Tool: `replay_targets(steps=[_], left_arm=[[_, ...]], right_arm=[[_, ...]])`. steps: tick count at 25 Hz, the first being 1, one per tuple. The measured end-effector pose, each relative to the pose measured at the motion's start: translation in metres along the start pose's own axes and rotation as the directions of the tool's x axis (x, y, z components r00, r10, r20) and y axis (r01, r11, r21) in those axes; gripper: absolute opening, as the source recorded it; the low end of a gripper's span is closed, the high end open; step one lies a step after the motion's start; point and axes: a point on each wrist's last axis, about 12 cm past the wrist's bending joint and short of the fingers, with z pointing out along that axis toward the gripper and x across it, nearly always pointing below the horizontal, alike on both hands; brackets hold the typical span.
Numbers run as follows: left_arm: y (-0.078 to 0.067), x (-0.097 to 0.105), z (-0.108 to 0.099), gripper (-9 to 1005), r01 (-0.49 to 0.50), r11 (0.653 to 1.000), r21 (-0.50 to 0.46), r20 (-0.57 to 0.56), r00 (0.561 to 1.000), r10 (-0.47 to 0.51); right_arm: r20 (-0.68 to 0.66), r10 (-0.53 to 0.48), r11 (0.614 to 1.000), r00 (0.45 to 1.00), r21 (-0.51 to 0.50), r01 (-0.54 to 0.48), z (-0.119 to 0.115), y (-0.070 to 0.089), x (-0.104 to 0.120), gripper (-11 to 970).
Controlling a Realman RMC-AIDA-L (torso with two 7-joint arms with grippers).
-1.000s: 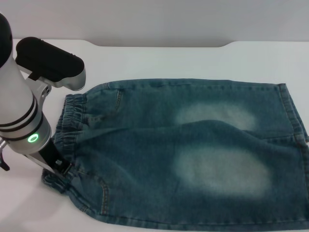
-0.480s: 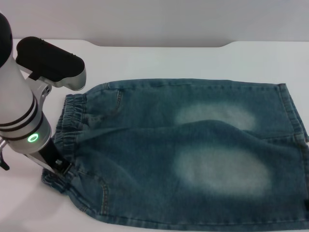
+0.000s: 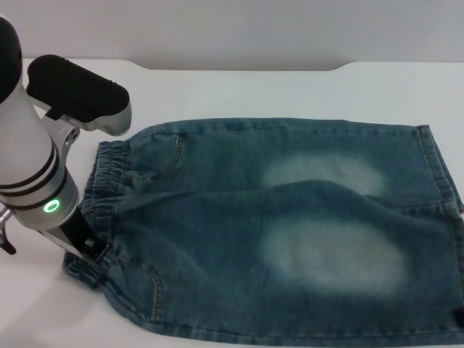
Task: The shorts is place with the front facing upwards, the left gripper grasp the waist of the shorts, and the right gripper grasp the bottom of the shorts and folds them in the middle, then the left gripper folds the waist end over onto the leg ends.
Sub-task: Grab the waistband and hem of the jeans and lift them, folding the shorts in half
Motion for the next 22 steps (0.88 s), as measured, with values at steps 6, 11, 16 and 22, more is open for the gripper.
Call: replay_targets(steps=[6, 11, 16, 22], left_arm=[[0.0000, -0.0001, -0.0001, 33, 0.000, 1.000, 0.000, 0.000, 1.000, 0.000], [-0.0003, 0.0003, -0.0012, 32, -0.001, 1.000, 0.000, -0.001, 1.000, 0.001], [-0.0010, -0.0004, -0.0015, 32, -0.004, 1.000, 0.000, -0.002, 1.000, 0.004], [-0.0021, -0.0024, -0.0023, 32, -0.008, 1.000, 0.000, 0.001, 1.000, 0.008]], right_arm=[[-0.009, 0.013, 1.000, 1.000, -0.008, -0.013, 0.0036, -0.0013, 0.0021, 471], [-0.011, 0.013, 1.000, 1.000, -0.010, -0.013, 0.0037, -0.0010, 0.0022, 472], [-0.012, 0.017, 1.000, 1.000, -0.005, -0.017, 0.0046, -0.0023, 0.0027, 470], [-0.013, 0.023, 1.000, 1.000, -0.004, -0.023, 0.0048, -0.0041, 0.0029, 468]])
